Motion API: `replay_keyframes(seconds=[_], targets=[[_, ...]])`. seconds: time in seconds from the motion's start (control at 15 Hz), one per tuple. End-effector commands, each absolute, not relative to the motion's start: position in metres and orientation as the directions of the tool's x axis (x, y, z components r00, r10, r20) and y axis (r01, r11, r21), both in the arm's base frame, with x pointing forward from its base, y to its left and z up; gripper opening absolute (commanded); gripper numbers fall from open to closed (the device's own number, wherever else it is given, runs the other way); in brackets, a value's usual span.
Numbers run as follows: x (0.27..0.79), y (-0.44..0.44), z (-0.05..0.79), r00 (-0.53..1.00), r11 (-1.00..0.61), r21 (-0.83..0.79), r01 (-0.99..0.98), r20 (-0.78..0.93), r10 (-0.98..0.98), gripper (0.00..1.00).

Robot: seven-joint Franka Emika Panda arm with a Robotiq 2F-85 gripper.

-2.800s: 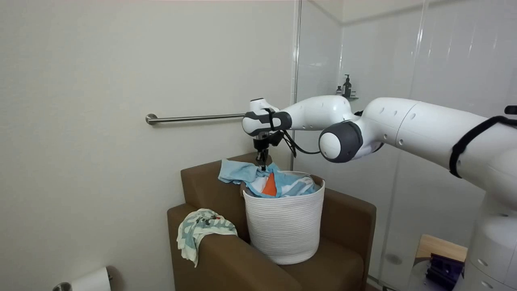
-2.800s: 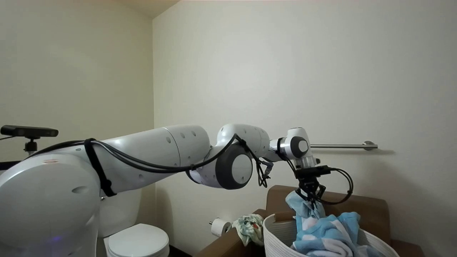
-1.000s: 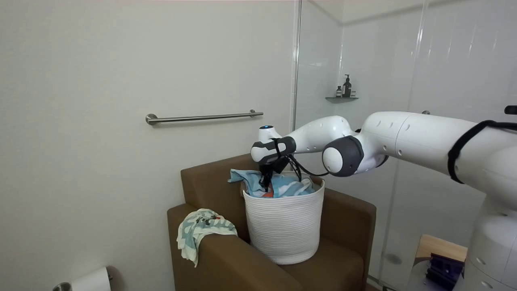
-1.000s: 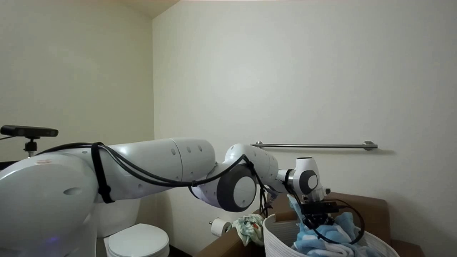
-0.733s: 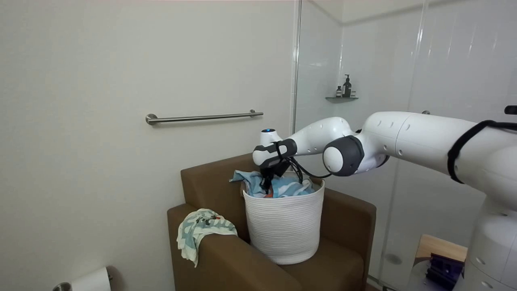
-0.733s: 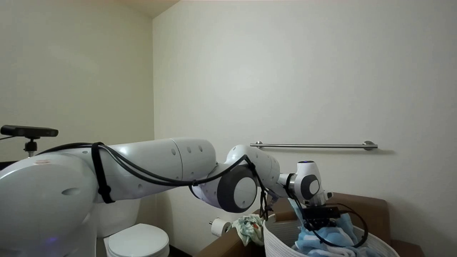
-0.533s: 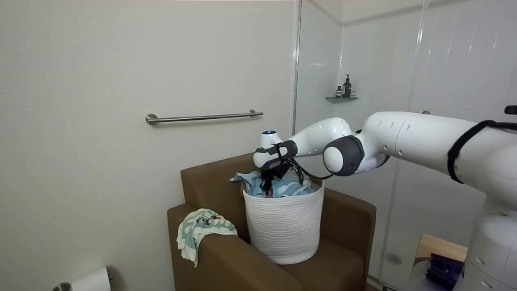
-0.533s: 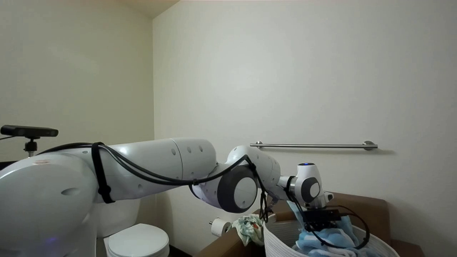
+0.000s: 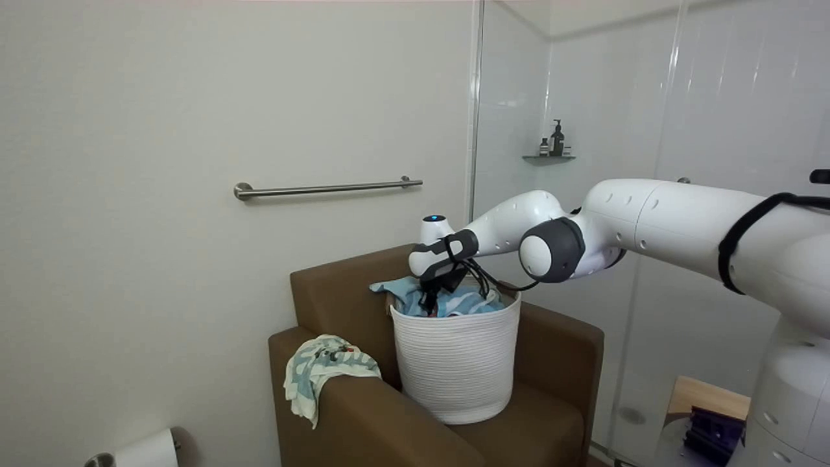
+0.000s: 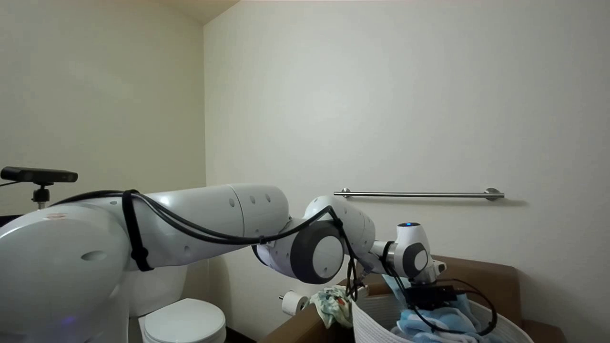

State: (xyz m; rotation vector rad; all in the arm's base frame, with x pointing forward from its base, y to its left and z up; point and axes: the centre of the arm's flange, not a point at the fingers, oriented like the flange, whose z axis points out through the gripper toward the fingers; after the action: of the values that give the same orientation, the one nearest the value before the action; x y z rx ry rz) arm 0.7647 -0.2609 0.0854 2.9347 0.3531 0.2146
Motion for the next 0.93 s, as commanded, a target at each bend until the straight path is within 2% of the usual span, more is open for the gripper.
replay_keyframes(seconds=[0.0,0.87], targets=[[0.692,-0.242,0.073,0.960,-0.955,0.186,0.232,0.116,0.256,0.02],[0.691,-0.204,0.072,0.941,-0.933,0.218,0.286,0.123,0.317,0.02]])
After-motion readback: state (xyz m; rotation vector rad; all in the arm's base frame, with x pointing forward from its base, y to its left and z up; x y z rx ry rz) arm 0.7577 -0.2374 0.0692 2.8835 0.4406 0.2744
